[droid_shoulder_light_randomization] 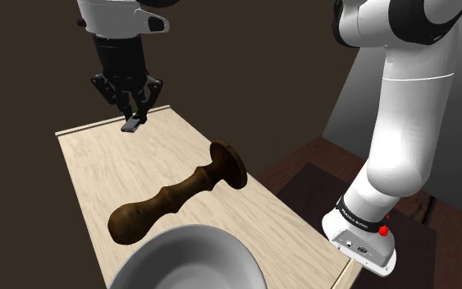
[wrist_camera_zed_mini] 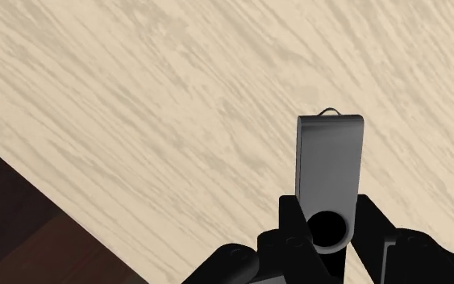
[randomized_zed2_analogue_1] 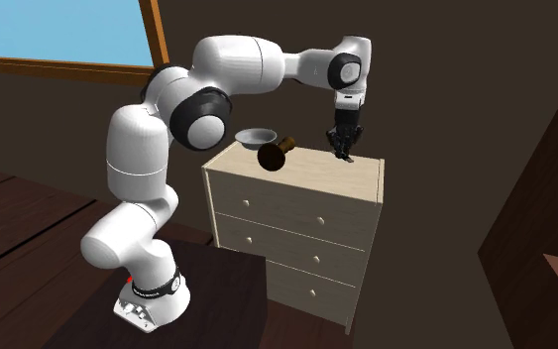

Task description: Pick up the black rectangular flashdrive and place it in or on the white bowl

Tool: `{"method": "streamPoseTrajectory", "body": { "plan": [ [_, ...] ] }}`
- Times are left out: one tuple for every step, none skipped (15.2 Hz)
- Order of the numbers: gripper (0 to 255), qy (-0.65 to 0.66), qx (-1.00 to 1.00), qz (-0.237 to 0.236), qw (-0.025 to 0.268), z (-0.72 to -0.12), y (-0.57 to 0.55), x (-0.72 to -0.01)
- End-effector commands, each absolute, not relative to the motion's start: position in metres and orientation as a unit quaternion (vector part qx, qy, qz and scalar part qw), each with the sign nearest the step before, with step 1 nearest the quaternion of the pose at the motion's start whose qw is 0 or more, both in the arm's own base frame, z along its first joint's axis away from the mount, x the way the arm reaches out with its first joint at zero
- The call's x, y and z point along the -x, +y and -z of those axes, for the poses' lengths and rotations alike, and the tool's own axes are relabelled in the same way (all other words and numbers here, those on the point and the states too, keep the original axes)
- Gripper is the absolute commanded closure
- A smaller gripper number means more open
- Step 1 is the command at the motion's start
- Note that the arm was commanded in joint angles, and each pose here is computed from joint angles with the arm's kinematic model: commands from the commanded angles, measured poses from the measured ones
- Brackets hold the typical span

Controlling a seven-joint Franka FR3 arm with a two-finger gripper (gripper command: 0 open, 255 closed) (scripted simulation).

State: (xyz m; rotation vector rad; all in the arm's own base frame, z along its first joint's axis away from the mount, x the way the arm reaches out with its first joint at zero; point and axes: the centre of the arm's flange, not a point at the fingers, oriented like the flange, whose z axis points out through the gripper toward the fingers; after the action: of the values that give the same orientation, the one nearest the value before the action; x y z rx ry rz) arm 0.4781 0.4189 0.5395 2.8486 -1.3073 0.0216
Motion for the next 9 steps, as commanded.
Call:
{"method": "streamPoseTrajectory", "body": {
  "plan": [
    [255,-0.417,-0.909,-0.007,0.004,-0.55,0.419,-0.478],
    [255,-0.417,-0.909,-0.007,0.004,-0.556,0.419,-0.478],
    [255,-0.417,-0.909,-0.007,0.004,-0.561,0.419,-0.478],
    [255,-0.417,-0.909,-0.007,0.004,-0.566,0.419,-0.478],
    [255,-0.417,-0.909,-0.007,0.004,-0.572,0.419,-0.478],
    [255,-0.417,-0.909,-0.007,0.004,-0.577,0.419,-0.478],
    [255,-0.417,-0.909,-0.007,0.004,-0.582,0.419,-0.478],
    [255,-0.417,-0.909,-0.007,0.004,-0.587,0.419,-0.478],
    [255,-0.417,-0.909,-0.007,0.004,-0.593,0.419,-0.478]
  ]
}}
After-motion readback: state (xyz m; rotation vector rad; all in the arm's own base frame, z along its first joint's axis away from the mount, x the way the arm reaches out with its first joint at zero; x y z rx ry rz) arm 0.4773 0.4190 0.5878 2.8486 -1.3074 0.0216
